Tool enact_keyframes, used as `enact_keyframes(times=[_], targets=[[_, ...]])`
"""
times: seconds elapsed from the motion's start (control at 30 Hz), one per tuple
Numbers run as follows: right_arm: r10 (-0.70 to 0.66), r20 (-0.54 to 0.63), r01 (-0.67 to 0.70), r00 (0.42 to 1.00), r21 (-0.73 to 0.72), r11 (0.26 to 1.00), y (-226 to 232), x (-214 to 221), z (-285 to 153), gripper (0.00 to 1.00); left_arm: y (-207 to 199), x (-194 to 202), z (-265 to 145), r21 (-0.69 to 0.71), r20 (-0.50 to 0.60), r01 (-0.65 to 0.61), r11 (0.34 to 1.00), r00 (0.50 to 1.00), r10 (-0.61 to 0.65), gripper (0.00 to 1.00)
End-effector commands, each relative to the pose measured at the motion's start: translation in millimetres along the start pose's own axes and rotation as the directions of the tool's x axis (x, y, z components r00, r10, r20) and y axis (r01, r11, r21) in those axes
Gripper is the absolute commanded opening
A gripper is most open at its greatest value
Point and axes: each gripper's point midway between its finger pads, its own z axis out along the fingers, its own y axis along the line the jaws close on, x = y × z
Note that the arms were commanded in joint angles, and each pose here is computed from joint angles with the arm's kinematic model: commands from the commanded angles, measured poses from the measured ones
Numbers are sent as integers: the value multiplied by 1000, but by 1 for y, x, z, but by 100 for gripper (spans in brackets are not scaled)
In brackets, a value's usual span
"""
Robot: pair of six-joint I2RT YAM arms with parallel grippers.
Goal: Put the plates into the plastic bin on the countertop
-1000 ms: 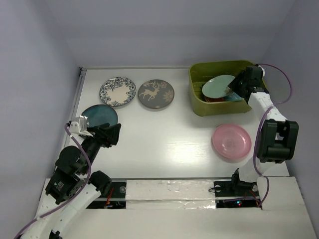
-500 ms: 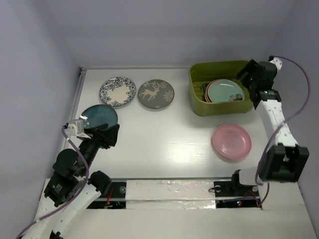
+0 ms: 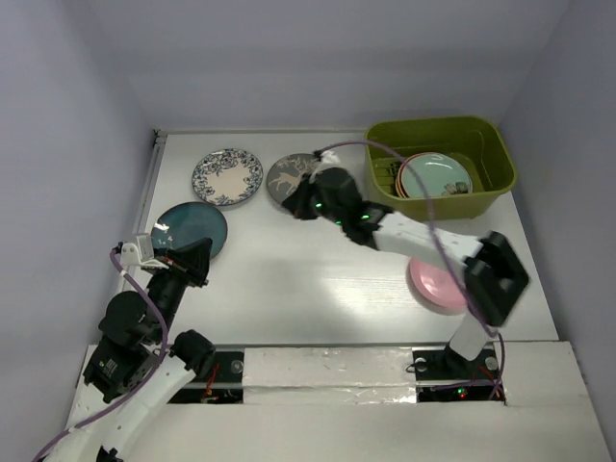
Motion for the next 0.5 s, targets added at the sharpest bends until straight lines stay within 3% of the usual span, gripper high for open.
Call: enact_keyframes(times=[0.0,0.07,0.1,0.13,0.2,0.47], targets=[[90,-24,-92,996,-118,989,55,32,50,1,2,-12,-2,-22,44,20,1000,999,-19,0],[162,-61,-169,985,-123,978,65,56,70,12,3,-11,-1,-26,40,19,999,999,-18,0],[182,-60,-190,981,-157,969,81,59,79,39,3,-11,-1,-29,38,18,999,999,-17,0],[219,-87,-228,972,-108,968,65,83,98,54,3,-10,0,-31,32,16,999,999,-15,0],[246,-115,-260,962,-138,956,77,95,113,73,2,-10,0,-26,35,17,1000,999,-17,0],[333,-247,-368,910,-111,923,65,166,170,72,1,-10,-1,-15,37,25,1000,999,-24,11]])
